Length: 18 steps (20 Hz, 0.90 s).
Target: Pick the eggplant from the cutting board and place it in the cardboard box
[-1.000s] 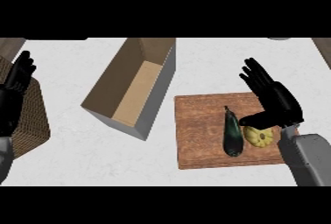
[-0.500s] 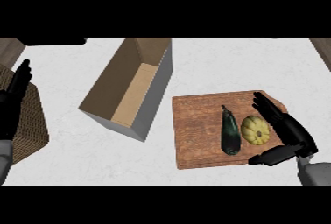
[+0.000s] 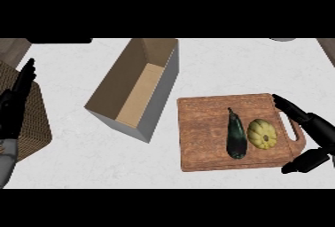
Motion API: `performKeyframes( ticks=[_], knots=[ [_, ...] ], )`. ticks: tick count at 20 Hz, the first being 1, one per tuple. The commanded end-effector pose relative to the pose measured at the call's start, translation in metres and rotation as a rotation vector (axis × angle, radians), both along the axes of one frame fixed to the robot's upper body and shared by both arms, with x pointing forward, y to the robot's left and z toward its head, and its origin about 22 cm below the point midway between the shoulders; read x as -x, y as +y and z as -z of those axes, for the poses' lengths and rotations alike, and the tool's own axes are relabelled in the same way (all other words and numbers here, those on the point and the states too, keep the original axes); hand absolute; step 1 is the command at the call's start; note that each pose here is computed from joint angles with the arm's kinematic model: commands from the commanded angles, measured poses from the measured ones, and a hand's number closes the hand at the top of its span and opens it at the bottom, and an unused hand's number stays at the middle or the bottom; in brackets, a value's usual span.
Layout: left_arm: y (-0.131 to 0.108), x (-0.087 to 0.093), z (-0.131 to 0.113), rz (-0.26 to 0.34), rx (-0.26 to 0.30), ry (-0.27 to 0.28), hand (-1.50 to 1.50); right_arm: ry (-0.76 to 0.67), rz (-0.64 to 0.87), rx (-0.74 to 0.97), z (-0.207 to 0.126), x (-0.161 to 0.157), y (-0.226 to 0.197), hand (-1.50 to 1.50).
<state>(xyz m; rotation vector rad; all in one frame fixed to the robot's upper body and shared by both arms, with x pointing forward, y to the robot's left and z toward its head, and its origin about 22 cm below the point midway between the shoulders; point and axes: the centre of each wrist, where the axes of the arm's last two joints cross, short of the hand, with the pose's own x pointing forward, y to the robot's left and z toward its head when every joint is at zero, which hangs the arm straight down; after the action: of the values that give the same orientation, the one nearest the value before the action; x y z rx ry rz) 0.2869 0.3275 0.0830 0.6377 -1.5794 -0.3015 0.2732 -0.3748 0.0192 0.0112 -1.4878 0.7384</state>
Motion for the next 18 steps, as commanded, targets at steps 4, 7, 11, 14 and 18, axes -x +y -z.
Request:
performKeyframes(
  ticks=[4,7,11,14,18],
  knots=[
    [0.014,0.011,0.045,-0.093,0.037,0.168,0.00,0.103,-0.212,0.276,-0.029,-0.025,0.001,-1.50],
    [0.009,0.014,0.043,-0.077,0.043,0.179,0.00,0.151,-0.260,0.372,-0.033,-0.041,0.024,-1.50],
    [0.012,0.013,0.054,-0.094,0.045,0.172,0.00,0.216,-0.353,0.426,-0.038,-0.054,0.042,-1.50],
    [0.016,0.013,0.055,-0.101,0.052,0.178,0.00,0.246,-0.371,0.448,-0.041,-0.066,0.060,-1.50],
    [0.025,0.018,0.052,-0.093,0.024,0.164,0.00,0.262,-0.371,0.491,-0.027,-0.067,0.071,-1.50]
  ],
)
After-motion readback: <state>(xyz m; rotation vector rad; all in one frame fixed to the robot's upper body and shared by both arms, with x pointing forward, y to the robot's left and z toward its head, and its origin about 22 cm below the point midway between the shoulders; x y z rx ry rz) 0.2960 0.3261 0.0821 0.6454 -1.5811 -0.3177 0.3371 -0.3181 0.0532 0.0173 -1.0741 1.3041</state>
